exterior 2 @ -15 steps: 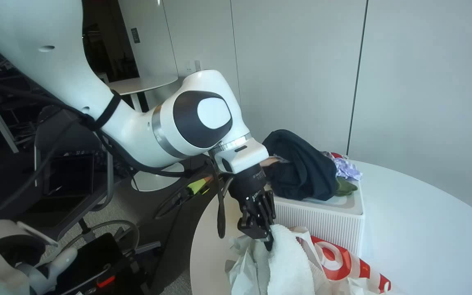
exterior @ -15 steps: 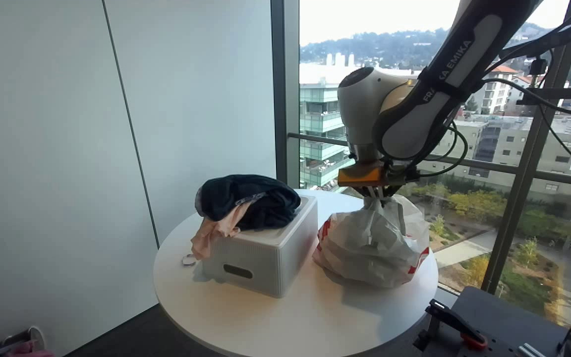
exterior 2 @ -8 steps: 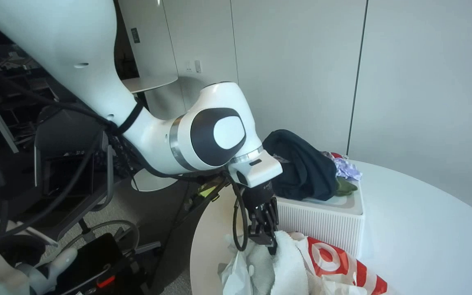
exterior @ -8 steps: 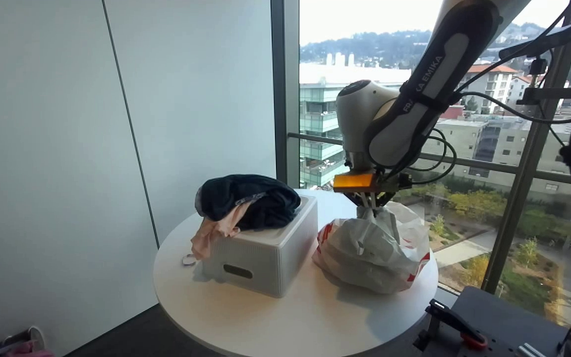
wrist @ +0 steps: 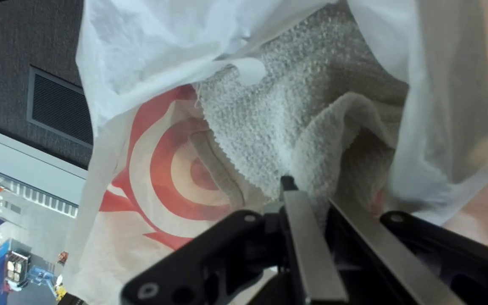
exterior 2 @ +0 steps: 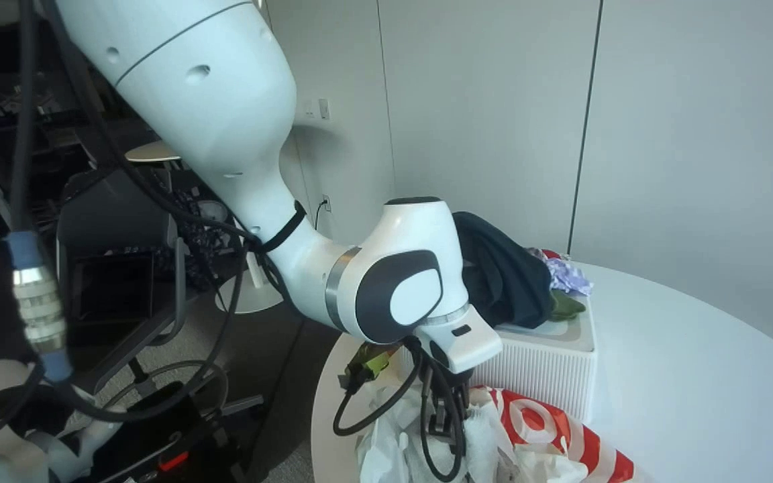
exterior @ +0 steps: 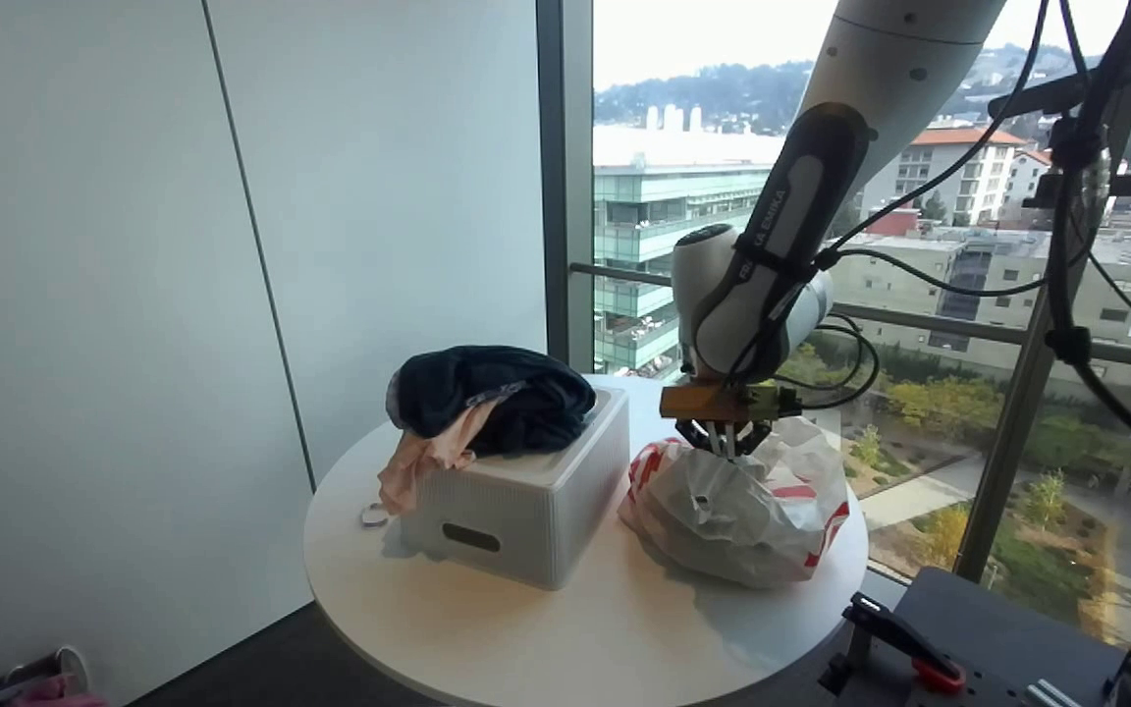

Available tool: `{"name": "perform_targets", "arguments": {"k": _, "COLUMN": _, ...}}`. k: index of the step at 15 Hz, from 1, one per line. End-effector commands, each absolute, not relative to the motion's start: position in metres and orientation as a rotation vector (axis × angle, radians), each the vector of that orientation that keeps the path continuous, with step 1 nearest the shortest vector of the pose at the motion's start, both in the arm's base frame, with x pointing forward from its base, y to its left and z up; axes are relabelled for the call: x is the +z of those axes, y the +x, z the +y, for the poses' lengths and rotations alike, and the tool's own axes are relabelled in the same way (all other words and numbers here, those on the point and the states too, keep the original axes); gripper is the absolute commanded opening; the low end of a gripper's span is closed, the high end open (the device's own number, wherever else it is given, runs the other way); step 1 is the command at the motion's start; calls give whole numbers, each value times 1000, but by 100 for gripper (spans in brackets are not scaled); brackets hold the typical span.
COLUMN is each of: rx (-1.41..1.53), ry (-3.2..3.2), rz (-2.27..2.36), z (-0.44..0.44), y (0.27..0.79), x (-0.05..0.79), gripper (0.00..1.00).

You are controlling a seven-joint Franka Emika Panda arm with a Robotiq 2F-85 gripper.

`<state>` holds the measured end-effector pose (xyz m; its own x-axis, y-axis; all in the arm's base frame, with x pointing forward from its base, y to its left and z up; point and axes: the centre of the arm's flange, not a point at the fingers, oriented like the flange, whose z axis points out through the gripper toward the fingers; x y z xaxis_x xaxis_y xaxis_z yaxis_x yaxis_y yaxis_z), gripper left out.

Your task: Put some of the items on the white basket inside the plastic bag

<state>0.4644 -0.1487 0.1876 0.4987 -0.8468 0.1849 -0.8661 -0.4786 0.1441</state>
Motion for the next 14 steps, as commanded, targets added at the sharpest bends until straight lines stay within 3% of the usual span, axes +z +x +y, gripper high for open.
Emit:
{"name": "perform_targets", "arguments": {"k": 1, "rx": 138, "ry": 2565, "rz": -1457, "z": -153, "y": 468, "x": 202, "gripper": 40}}
{"name": "perform_targets", "arguments": {"k": 9, "rx": 508, "ry": 2456, "rz": -1254, "z": -141, "y": 489, "x": 292, "gripper": 100}}
{"name": "perform_targets", "arguments": {"k": 14, "rx": 664, "ry": 2534, "rz": -1170, "z": -113, "y": 525, "x": 307, "gripper": 100}}
